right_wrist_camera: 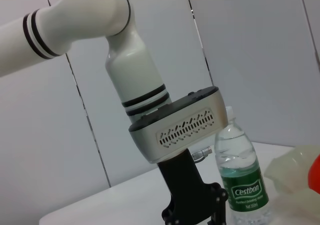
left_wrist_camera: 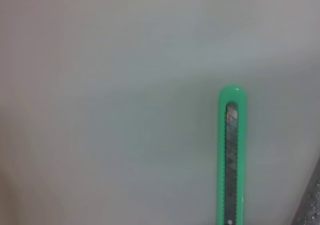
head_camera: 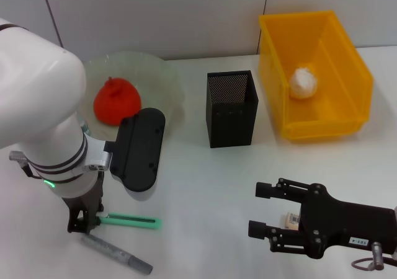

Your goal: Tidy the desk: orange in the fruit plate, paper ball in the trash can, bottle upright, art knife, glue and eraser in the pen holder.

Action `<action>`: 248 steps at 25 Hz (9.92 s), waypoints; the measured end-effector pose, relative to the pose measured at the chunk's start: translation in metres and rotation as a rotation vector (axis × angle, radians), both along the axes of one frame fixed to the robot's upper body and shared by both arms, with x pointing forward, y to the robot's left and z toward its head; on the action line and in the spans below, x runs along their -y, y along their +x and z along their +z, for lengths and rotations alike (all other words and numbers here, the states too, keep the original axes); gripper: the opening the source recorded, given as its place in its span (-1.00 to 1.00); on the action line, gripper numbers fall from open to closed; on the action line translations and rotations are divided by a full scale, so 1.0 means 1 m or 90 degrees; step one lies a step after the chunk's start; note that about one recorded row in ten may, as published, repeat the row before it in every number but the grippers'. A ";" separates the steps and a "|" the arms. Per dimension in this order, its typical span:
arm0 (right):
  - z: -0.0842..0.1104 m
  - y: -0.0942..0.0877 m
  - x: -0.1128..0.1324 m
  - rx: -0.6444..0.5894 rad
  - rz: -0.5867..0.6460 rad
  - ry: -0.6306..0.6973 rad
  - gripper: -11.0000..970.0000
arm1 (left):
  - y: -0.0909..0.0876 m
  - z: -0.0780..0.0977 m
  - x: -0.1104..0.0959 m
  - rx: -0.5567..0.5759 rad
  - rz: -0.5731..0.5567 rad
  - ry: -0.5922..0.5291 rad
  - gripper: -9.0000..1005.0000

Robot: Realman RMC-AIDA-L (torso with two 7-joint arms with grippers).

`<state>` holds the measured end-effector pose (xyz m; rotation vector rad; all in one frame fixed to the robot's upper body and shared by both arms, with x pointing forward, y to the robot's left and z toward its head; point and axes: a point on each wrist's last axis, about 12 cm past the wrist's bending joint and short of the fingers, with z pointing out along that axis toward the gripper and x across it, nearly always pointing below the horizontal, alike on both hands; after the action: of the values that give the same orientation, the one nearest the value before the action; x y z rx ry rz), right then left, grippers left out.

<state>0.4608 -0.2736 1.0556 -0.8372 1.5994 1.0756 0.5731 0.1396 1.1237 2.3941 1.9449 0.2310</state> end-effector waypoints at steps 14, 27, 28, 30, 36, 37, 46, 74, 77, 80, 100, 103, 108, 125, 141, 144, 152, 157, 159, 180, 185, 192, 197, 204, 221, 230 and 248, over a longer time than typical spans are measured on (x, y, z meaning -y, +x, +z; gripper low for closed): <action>0.000 0.002 0.000 0.001 -0.002 -0.002 0.58 | 0.000 0.001 0.001 0.003 0.003 -0.003 -0.67; 0.002 0.002 0.011 0.006 -0.033 0.003 0.57 | 0.003 0.007 0.003 0.024 0.003 -0.019 -0.86; 0.002 0.002 0.011 0.006 -0.033 0.003 0.57 | 0.003 0.007 0.003 0.024 0.003 -0.019 -0.86; 0.003 0.002 0.011 0.006 -0.034 0.004 0.57 | 0.004 0.008 0.004 0.030 0.003 -0.022 -0.86; 0.003 0.003 0.010 0.007 -0.034 0.004 0.57 | 0.005 0.007 0.004 0.035 0.004 -0.025 -0.86; 0.003 0.003 0.010 0.005 -0.034 0.004 0.57 | 0.006 0.007 0.004 0.034 0.005 -0.025 -0.86; 0.004 0.005 0.010 0.004 -0.034 0.004 0.57 | 0.005 0.010 0.001 0.019 0.009 -0.025 -0.67; 0.004 0.008 0.007 0.004 -0.032 0.006 0.57 | 0.004 0.006 0.001 0.010 0.005 -0.019 -0.57; 0.004 0.008 0.006 0.003 -0.031 0.007 0.57 | 0.005 0.004 0.000 0.008 0.007 -0.017 -0.60; 0.004 0.008 0.006 0.003 -0.030 0.006 0.57 | 0.004 0.003 0.001 0.005 0.005 -0.022 -0.62; 0.006 0.013 0.004 0.009 -0.024 0.007 0.57 | 0.005 0.001 0.000 0.005 0.007 -0.020 -0.74; 0.007 0.013 0.004 0.010 -0.023 0.007 0.57 | 0.005 0.001 -0.001 0.004 0.008 -0.019 -0.76; 0.007 0.015 0.002 0.011 -0.020 0.008 0.57 | 0.005 0.000 -0.001 0.003 0.008 -0.018 -0.77; 0.010 0.015 0.018 0.015 -0.069 0.016 0.57 | 0.009 0.002 -0.002 0.016 0.023 -0.038 -0.76; 0.009 0.013 0.022 0.012 -0.079 0.011 0.57 | 0.005 0.036 0.014 0.051 0.003 -0.101 -0.76; 0.009 0.013 0.023 0.011 -0.080 0.011 0.57 | 0.003 0.044 0.018 0.063 -0.007 -0.108 -0.76; 0.009 0.013 0.023 0.009 -0.080 0.011 0.57 | -0.003 0.072 0.033 0.120 -0.041 -0.145 -0.76; 0.008 0.012 0.024 0.003 -0.081 0.013 0.57 | -0.005 0.084 0.038 0.147 -0.057 -0.159 -0.76; 0.008 0.012 0.024 0.003 -0.081 0.013 0.57 | -0.008 0.097 0.041 0.174 -0.070 -0.172 -0.75; 0.008 0.013 0.023 0.000 -0.081 0.015 0.57 | 0.008 0.136 0.045 0.387 -0.136 -0.193 -0.75; 0.007 0.011 0.023 -0.008 -0.084 0.018 0.57 | 0.013 0.141 0.048 0.431 -0.159 -0.209 -0.75; 0.005 0.008 0.023 -0.018 -0.083 0.026 0.57 | 0.023 0.140 0.052 0.488 -0.195 -0.224 -0.75; 0.003 0.006 0.022 -0.029 -0.086 0.031 0.57 | 0.023 0.135 0.055 0.522 -0.232 -0.230 -0.74; 0.002 0.005 0.024 -0.050 -0.090 0.038 0.57 | 0.027 0.124 0.059 0.584 -0.287 -0.238 -0.74; 0.000 0.002 0.027 -0.078 -0.101 0.055 0.57 | 0.026 0.103 0.077 0.682 -0.402 -0.242 -0.74; 0.002 0.007 0.023 -0.074 -0.097 0.055 0.57 | 0.042 0.100 0.068 0.775 -0.437 -0.207 -0.73; 0.002 0.011 0.021 -0.071 -0.095 0.053 0.57 | 0.050 0.072 0.061 0.811 -0.528 -0.110 -0.73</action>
<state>0.4714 -0.2945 1.0575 -0.6019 1.6691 1.0897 0.6230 0.0782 1.1954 1.8371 0.3792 1.0832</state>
